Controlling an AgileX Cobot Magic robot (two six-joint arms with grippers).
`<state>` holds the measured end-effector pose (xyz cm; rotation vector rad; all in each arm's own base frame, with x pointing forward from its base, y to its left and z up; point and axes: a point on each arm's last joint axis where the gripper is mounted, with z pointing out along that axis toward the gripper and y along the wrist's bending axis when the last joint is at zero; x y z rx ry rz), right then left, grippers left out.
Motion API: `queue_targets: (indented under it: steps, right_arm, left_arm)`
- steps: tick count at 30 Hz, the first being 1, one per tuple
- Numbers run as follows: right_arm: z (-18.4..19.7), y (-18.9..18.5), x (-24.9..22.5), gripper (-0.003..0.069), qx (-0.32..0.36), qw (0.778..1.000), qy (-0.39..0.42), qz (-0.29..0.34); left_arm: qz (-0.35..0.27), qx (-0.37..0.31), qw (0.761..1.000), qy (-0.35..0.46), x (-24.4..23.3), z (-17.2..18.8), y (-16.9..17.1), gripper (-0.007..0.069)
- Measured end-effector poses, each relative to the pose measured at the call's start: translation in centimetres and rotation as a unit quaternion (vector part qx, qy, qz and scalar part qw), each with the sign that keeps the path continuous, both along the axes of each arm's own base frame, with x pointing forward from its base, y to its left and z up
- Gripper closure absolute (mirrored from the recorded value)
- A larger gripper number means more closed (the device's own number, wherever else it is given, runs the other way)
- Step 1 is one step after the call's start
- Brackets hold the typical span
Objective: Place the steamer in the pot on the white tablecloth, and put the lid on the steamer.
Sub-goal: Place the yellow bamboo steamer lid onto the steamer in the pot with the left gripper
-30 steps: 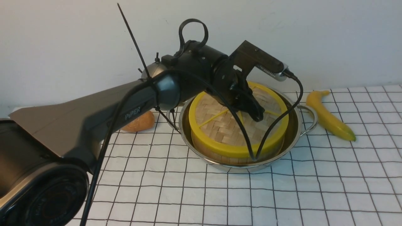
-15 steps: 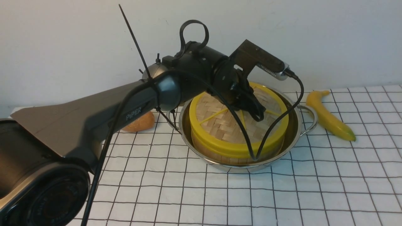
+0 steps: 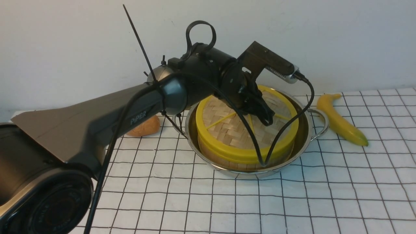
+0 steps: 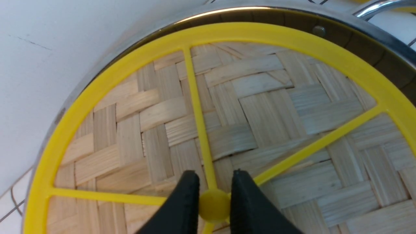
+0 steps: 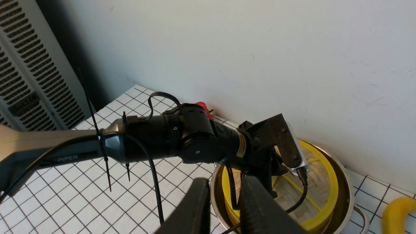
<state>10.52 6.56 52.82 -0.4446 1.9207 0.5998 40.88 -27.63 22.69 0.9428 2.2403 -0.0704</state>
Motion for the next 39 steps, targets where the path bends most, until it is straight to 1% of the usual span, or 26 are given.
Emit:
queue_targets:
  steps: [19,22,24,25,26,27,28,29,32,33,37,39]
  right_arm:
    - [0.0,0.0,0.0,0.0500,0.000,1.000,0.000,0.000]
    - [0.0,0.0,0.0,0.0497,0.000,1.000,0.000,0.000]
    - [0.0,0.0,0.0,0.0496,0.000,1.000,0.000,0.000]
    - [0.0,0.0,0.0,0.0495,0.000,1.000,0.000,0.000]
    - [0.0,0.0,0.0,0.0495,0.000,1.000,0.000,0.000]
    - [0.0,0.0,0.0,0.0494,0.000,1.000,0.000,0.000]
    - [0.0,0.0,0.0,0.0492,0.000,1.000,0.000,0.000]
    - [0.0,0.0,0.0,0.0491,0.000,1.000,0.000,0.000]
    - [0.0,0.0,0.0,0.0489,0.000,1.000,0.000,0.000]
    - [0.0,0.0,0.0,0.0487,0.000,1.000,0.000,0.000]
    - [0.0,0.0,0.0,0.0484,0.000,1.000,0.000,0.000]
    - [0.0,0.0,0.0,0.0483,0.000,1.000,0.000,0.000]
  left_arm:
    - [0.001,0.004,1.000,0.002,0.2,-0.4,-0.1,0.0508]
    - [0.001,0.008,1.000,0.003,0.2,-0.5,0.0,0.0453]
    - [0.001,0.011,1.000,0.007,0.1,-0.5,0.0,0.0397]
    - [0.001,0.012,1.000,0.006,0.1,-0.4,0.0,0.0351]
    - [0.001,0.011,1.000,0.006,0.1,-0.4,0.1,0.0351]
    - [0.000,0.013,1.000,0.004,0.1,-0.3,0.1,0.0319]
    - [-0.002,0.015,1.000,-0.006,0.0,0.5,0.2,0.0259]
    - [-0.003,0.015,1.000,-0.013,-0.1,1.1,0.4,0.0233]
    - [-0.004,0.010,1.000,-0.028,-0.4,2.5,0.6,0.0190]
    - [-0.004,0.001,0.999,-0.044,-0.8,4.3,0.9,0.0162]
    - [-0.001,-0.008,0.998,-0.062,-1.8,7.5,1.7,0.0144]
    - [0.002,-0.006,0.998,-0.061,-2.2,8.3,2.1,0.0145]
